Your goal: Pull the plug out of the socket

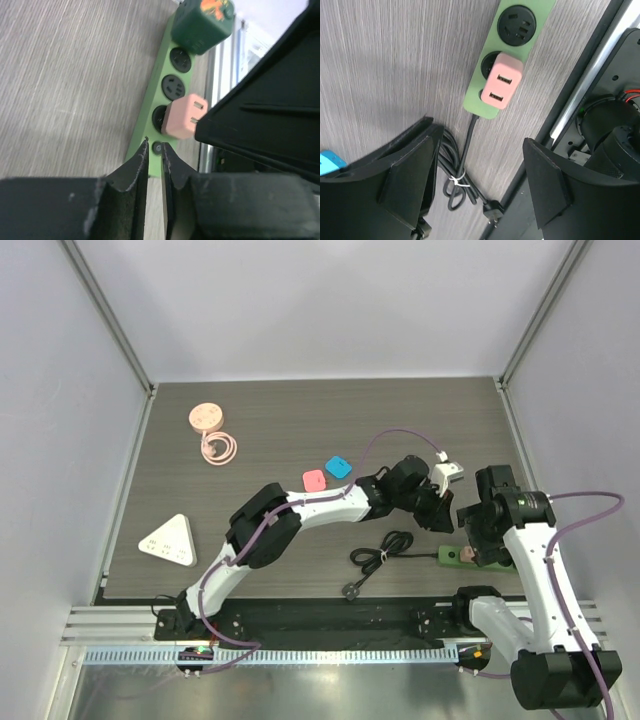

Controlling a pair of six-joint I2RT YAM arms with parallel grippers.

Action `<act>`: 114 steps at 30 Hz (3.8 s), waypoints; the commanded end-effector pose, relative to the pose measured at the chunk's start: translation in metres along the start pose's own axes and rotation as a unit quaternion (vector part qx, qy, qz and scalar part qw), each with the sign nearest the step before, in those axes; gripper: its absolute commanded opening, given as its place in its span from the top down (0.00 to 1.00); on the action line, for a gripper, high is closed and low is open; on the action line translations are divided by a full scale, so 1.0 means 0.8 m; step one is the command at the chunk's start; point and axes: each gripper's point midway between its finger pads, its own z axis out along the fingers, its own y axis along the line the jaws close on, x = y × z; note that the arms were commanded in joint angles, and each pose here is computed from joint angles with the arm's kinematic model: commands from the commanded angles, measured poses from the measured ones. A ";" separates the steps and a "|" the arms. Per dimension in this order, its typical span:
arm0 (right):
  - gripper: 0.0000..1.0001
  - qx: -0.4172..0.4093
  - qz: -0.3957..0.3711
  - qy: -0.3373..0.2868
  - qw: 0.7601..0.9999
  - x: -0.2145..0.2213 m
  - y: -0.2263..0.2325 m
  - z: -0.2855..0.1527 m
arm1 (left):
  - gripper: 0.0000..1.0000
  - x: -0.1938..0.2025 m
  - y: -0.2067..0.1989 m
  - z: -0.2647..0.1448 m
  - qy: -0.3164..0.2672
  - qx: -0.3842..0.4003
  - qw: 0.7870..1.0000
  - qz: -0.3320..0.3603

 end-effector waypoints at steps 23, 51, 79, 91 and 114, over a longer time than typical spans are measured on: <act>0.24 0.062 -0.001 -0.029 0.998 -0.008 0.001 0.049 | 1.00 0.057 -0.004 0.041 0.009 -0.012 0.994 -0.106; 0.42 0.076 0.027 -0.008 0.997 -0.006 -0.015 0.084 | 1.00 0.112 0.045 0.049 0.040 -0.104 0.978 -0.177; 0.99 -0.006 0.055 -0.033 0.998 -0.015 0.001 0.068 | 1.00 0.138 0.057 0.052 0.077 -0.155 0.969 -0.176; 0.99 0.008 0.046 -0.016 0.999 -0.006 -0.005 0.071 | 1.00 0.142 0.056 0.054 0.089 -0.184 0.969 -0.141; 0.99 -0.046 0.063 0.020 0.997 -0.005 0.039 0.040 | 1.00 0.219 0.111 0.064 0.182 -0.239 0.944 -0.135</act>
